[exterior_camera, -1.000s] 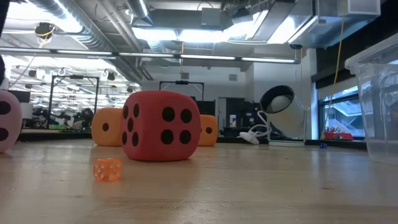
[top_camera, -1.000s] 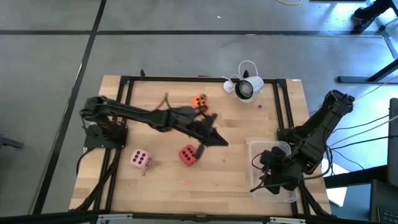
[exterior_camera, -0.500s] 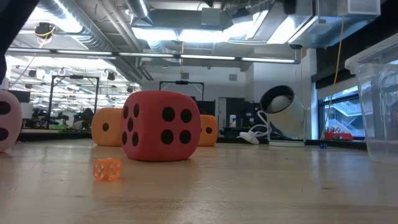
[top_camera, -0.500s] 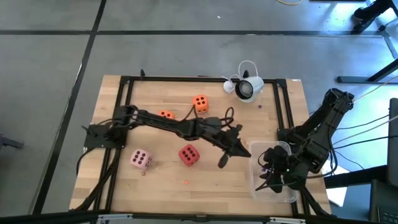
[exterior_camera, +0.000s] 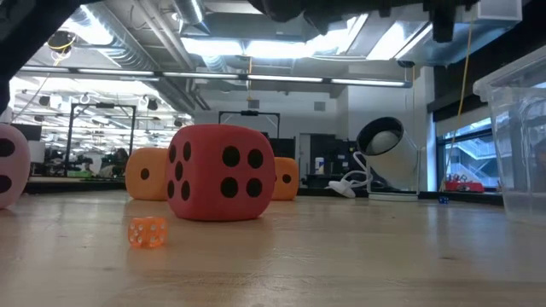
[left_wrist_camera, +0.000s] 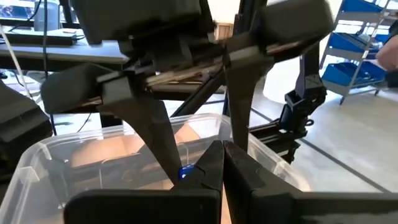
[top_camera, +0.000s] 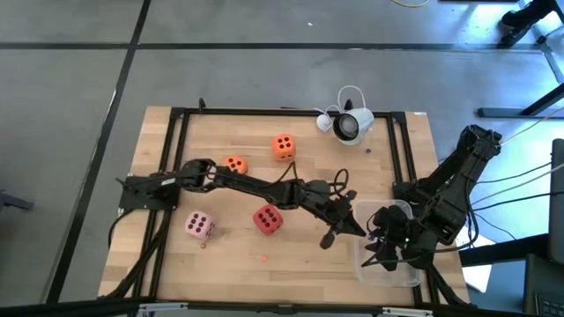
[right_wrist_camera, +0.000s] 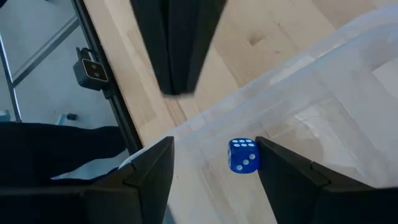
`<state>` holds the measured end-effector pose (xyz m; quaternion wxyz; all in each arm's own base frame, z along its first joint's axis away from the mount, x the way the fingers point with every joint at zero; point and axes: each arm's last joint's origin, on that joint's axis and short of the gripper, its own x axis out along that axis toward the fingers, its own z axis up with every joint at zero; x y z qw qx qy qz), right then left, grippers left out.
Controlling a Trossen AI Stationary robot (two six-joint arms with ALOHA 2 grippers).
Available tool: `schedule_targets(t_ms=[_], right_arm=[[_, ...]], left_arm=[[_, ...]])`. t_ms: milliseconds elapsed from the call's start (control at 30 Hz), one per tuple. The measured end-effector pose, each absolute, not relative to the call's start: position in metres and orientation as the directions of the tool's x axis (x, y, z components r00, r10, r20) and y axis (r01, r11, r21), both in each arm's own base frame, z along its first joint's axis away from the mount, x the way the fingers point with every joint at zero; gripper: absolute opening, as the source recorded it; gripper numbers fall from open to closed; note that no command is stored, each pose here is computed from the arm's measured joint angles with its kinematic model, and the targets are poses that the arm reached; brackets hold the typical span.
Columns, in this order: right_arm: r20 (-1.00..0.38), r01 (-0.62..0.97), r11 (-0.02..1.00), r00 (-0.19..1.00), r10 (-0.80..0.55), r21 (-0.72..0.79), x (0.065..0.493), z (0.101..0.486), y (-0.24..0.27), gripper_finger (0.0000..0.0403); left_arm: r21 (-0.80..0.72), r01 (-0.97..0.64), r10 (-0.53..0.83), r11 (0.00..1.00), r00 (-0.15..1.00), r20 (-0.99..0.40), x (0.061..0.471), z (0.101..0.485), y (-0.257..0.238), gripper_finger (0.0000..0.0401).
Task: Pick & Place Dice
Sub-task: Put the blue small die into the transparent bin
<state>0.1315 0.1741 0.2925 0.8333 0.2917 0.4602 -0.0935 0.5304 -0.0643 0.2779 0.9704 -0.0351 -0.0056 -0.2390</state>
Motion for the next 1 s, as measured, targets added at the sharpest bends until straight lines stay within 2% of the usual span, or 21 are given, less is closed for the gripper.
schedule_targets(t_ms=[533, 867, 1000], right_arm=[[-0.793, 0.423, 0.805, 0.602, 0.093, 0.416, 0.134, 0.294, 0.175, 0.0220], [-0.781, 0.427, 0.797, 0.619, 0.087, 0.427, 0.133, 0.296, 0.173, 0.0220], [-0.778, 0.427, 0.793, 0.621, 0.091, 0.434, 0.133, 0.296, 0.173, 0.0220]], left_arm=[[-0.019, 0.452, -0.452, 0.892, 0.892, 0.029, 0.543, 0.268, -0.068, 0.0004], [-0.012, 0.463, -0.463, 0.886, 0.885, -0.046, 0.542, 0.260, -0.077, 0.0004], [0.017, 0.428, -0.427, 0.904, 0.903, -0.041, 0.542, 0.261, -0.078, 0.0004]])
